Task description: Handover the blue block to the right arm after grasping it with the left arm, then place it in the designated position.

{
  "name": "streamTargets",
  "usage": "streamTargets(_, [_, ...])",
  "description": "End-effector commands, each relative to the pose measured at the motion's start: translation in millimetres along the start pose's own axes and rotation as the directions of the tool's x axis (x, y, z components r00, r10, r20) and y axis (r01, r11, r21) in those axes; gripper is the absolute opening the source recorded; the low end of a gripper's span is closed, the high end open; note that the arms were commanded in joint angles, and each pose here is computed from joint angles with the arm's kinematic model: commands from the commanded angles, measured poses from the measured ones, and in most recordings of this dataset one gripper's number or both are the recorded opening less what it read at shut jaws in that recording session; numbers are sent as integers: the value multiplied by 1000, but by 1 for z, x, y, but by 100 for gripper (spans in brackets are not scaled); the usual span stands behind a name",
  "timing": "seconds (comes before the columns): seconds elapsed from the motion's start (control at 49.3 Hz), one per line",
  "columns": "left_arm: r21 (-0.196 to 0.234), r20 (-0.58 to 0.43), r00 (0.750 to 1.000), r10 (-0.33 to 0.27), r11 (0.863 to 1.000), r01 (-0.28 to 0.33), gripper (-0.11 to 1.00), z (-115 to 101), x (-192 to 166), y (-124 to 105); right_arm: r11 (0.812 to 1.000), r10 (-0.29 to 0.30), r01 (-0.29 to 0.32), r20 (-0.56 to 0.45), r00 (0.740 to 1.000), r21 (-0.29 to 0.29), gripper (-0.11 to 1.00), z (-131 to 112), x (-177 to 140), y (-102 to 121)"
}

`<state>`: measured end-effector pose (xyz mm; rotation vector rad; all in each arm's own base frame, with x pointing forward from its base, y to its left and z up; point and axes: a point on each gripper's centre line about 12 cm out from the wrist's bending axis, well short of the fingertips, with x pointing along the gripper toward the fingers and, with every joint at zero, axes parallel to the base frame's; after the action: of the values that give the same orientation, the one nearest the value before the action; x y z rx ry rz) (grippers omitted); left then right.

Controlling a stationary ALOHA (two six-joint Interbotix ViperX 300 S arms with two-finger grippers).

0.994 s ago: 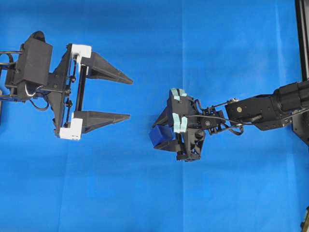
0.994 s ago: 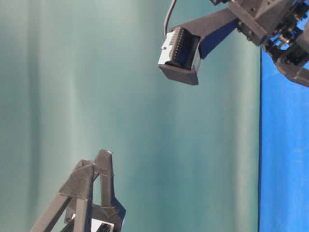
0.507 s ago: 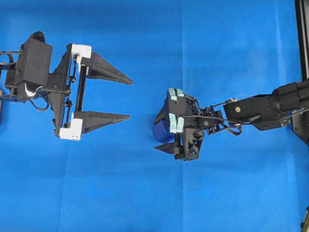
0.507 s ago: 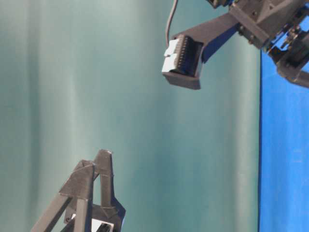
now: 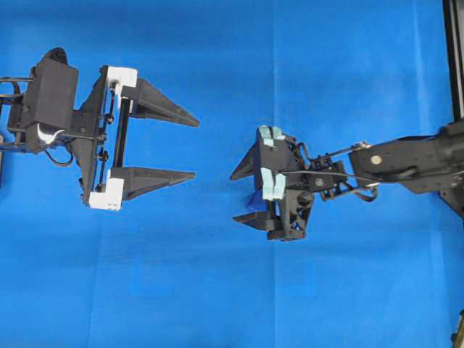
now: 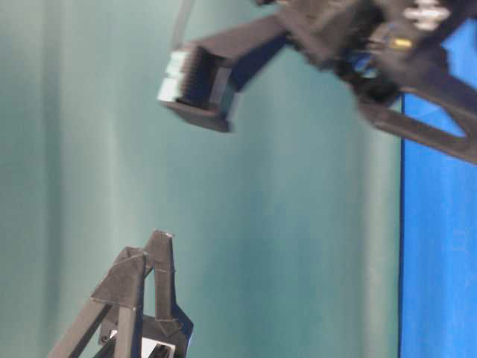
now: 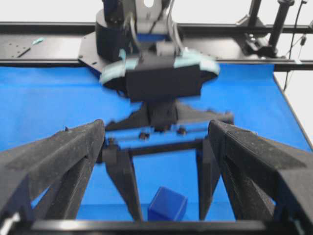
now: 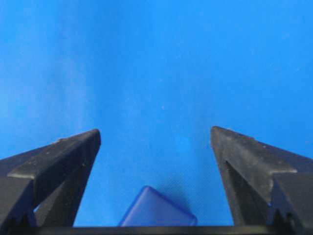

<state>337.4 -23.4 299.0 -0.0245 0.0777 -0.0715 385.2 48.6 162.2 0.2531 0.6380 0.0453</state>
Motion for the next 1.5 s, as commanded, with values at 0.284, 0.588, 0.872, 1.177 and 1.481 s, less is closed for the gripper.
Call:
streamTargets(0.284, [3,29,1000,1,1000,-1,92,9,-2,1,999,-17,21,105,994,-32,93,58,-69,17])
streamTargets(0.588, [3,31,1000,0,1000,0,92,10,-2,0,998,-46,54,173,984,-42,92,79,-130,18])
streamTargets(0.872, [1,32,999,0,1000,0,92,10,-1,0,995,-56,74,234,971,-68,92,83,-163,16])
streamTargets(1.177, [1,34,999,-1,1000,0,92,10,-1,0,993,-5,41,315,949,-110,92,91,-166,20])
streamTargets(1.481, [1,38,999,-1,1000,1,92,11,-2,0,991,40,11,378,925,-131,92,91,-180,23])
